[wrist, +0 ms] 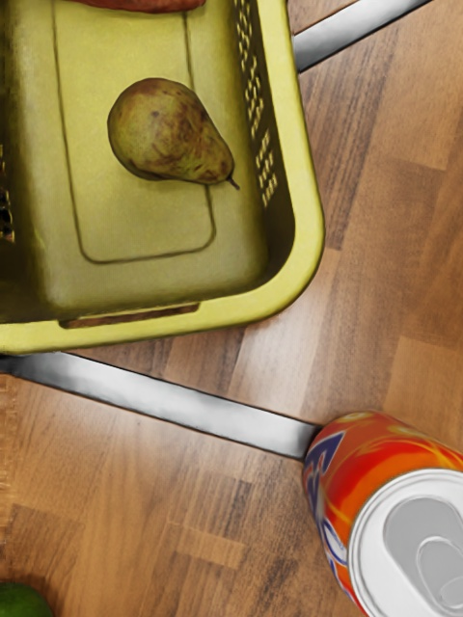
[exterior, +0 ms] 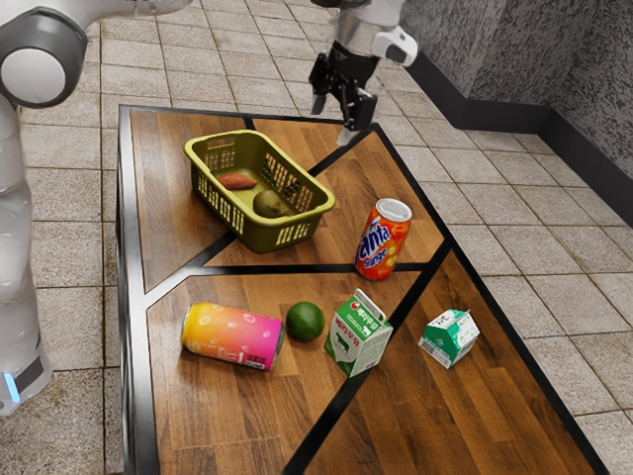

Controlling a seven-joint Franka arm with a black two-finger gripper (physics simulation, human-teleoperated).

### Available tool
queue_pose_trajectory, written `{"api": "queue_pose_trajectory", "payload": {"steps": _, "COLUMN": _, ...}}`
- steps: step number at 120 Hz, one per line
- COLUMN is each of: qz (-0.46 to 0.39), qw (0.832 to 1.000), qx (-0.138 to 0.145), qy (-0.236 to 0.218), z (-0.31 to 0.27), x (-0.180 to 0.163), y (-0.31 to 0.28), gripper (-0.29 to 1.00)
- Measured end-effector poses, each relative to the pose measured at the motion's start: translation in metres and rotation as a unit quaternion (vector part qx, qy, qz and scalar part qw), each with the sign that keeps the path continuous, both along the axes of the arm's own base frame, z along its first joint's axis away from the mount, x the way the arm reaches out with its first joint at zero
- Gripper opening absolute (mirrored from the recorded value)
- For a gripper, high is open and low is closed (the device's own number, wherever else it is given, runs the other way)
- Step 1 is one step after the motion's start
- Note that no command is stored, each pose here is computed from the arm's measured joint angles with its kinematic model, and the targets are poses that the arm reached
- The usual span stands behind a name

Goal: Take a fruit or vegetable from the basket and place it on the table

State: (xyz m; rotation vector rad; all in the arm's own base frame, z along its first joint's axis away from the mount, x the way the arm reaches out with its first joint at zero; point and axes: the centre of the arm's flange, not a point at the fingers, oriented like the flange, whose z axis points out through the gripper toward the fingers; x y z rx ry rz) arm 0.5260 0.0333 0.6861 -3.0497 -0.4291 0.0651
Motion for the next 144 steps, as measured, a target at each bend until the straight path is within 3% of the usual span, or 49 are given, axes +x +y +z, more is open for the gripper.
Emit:
{"api": "queue_pose_trajectory", "payload": {"steps": 11, "qz": 0.000, "qw": 1.000, "qx": -0.010, "qy": 0.016, "z": -0.031, "x": -0.008, "y": 0.016, "gripper": 0.70}}
{"api": "queue_pose_trajectory", "payload": {"steps": 30, "qz": 0.058, "qw": 0.998, "qx": -0.019, "qy": 0.014, "z": -0.051, "x": -0.038, "y": 0.095, "gripper": 0.70}}
{"api": "queue_pose_trajectory", "payload": {"steps": 107, "qz": 0.024, "qw": 1.000, "qx": -0.015, "qy": 0.003, "z": -0.138, "x": -0.094, "y": 0.105, "gripper": 0.70}}
{"api": "queue_pose_trajectory", "payload": {"steps": 144, "qz": 0.014, "qw": 1.000, "qx": 0.015, "qy": -0.018, "z": -0.158, "x": -0.073, "y": 0.117, "gripper": 0.70}}
